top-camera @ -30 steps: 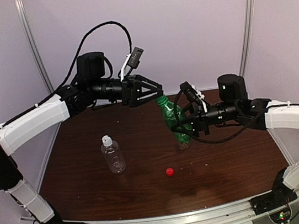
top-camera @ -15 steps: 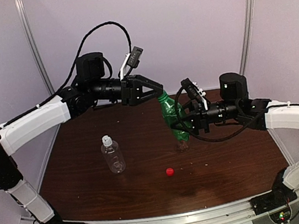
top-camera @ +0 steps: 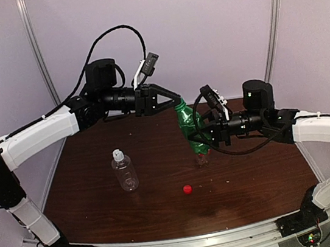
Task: Unscrew the bottle caps
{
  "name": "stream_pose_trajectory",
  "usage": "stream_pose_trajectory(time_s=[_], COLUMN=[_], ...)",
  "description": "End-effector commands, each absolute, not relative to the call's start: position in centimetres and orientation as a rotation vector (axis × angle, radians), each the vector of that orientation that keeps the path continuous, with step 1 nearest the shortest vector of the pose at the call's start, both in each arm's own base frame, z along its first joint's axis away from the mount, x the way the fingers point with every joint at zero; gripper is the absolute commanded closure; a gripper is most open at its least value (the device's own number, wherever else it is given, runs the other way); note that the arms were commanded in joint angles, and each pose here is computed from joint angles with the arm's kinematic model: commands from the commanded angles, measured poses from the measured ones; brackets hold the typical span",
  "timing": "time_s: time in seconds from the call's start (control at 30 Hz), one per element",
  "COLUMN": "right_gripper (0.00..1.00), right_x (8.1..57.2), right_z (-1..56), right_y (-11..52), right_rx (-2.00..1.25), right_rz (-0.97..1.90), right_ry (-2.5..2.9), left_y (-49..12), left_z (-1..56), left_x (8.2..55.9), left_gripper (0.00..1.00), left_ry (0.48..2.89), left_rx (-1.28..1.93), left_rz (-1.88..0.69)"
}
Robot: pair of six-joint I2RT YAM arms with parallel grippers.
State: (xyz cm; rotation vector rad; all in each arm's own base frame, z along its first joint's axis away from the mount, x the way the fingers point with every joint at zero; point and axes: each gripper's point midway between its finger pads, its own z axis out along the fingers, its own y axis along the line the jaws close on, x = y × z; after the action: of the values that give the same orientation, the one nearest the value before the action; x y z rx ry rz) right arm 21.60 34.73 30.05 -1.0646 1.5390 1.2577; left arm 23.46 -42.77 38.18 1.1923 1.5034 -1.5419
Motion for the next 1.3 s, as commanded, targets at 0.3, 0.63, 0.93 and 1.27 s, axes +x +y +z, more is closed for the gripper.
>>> stream_pose_trajectory(time_s=[0.3,0.63,0.93,1.27], right_gripper=[0.62,0.62,0.55,0.49], right_x=[27.1,29.6,26.5,22.1], right_z=[29.8,28.2,29.1,30.2], right_y=[32.8,32.4,33.7,35.0], right_rx=[-0.815,-0.716,-0.887,-1.11], right_rz=[0.899,0.69,0.825,1.083], right_ry=[1.619,1.685,1.61,1.501], left_y=[-44.0,-44.6,-44.3,-41.9], left_z=[37.6,37.0,38.2,41.0], left_x=[27.9,30.1,29.0,23.5], left_gripper=[1.0,0.94,0.63,0.17], left_ry=[1.762,1.853,1.714,1.333], left_rx=[0.871,0.698,0.868,1.202], left_rz=[-1.277,-1.109,-1.247,-1.391])
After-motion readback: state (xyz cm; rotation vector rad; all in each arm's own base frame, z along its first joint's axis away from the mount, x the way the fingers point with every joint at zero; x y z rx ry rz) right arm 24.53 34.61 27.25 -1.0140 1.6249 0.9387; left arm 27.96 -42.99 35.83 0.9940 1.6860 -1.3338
